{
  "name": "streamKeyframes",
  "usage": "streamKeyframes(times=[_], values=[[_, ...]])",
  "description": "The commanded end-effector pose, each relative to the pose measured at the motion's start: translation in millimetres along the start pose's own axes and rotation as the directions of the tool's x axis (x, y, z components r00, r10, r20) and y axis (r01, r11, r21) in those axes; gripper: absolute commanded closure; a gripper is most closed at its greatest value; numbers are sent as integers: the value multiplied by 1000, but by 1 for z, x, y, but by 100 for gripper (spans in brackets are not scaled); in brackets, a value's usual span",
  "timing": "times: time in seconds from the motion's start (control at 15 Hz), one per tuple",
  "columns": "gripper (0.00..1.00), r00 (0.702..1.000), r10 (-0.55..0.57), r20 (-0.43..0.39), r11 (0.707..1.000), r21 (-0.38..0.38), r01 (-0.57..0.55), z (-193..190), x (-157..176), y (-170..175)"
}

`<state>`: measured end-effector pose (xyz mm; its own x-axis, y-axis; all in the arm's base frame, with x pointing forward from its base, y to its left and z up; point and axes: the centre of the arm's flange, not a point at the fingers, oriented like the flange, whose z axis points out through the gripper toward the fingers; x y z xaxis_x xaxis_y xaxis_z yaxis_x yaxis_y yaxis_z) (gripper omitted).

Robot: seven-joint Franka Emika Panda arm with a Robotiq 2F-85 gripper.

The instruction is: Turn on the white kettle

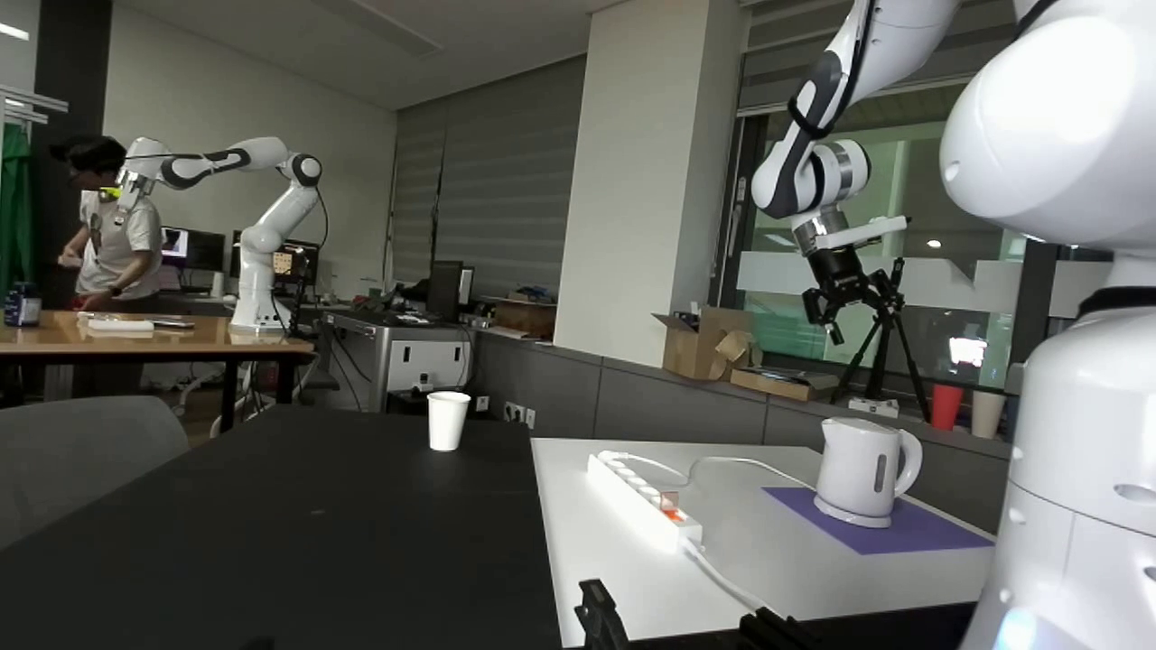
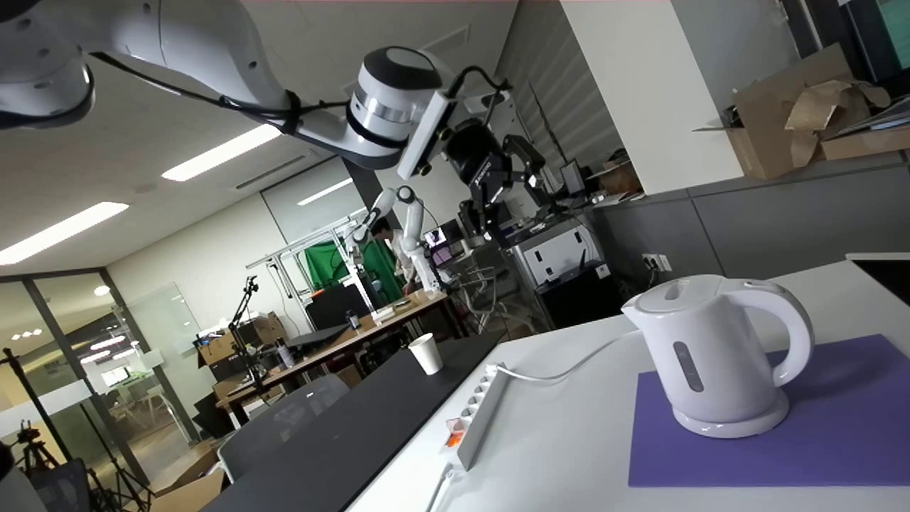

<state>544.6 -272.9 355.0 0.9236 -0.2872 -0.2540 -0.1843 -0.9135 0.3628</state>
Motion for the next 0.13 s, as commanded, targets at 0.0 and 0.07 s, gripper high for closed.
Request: streamKeyframes(times=[0.0,0.07], values=[[0,1000,0,0,1000,0,0,0,0,0],[0,1000,0,0,1000,0,0,0,0,0]])
